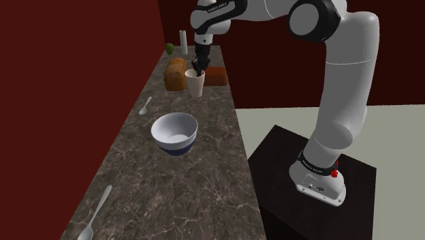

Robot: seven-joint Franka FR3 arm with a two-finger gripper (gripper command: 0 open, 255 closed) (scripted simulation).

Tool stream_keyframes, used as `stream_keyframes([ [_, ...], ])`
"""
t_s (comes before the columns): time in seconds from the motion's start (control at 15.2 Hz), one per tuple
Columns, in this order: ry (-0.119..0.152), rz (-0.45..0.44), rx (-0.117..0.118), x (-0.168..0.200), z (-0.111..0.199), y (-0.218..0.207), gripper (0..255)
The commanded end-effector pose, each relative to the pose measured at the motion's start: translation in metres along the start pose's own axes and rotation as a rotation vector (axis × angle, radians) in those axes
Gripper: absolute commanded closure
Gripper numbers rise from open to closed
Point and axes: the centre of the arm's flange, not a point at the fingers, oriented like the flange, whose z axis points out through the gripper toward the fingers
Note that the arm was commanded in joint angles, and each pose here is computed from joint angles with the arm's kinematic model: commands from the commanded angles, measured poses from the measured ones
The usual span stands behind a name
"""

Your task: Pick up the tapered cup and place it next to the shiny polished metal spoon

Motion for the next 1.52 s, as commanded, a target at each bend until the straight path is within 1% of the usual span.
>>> stream_keyframes([
  [0.0,0.0,0.0,0.0,0.001,-0.011,-0.002,255],
  [1.45,0.0,0.0,0.0,0.007,-0.125,-0.021,255],
])
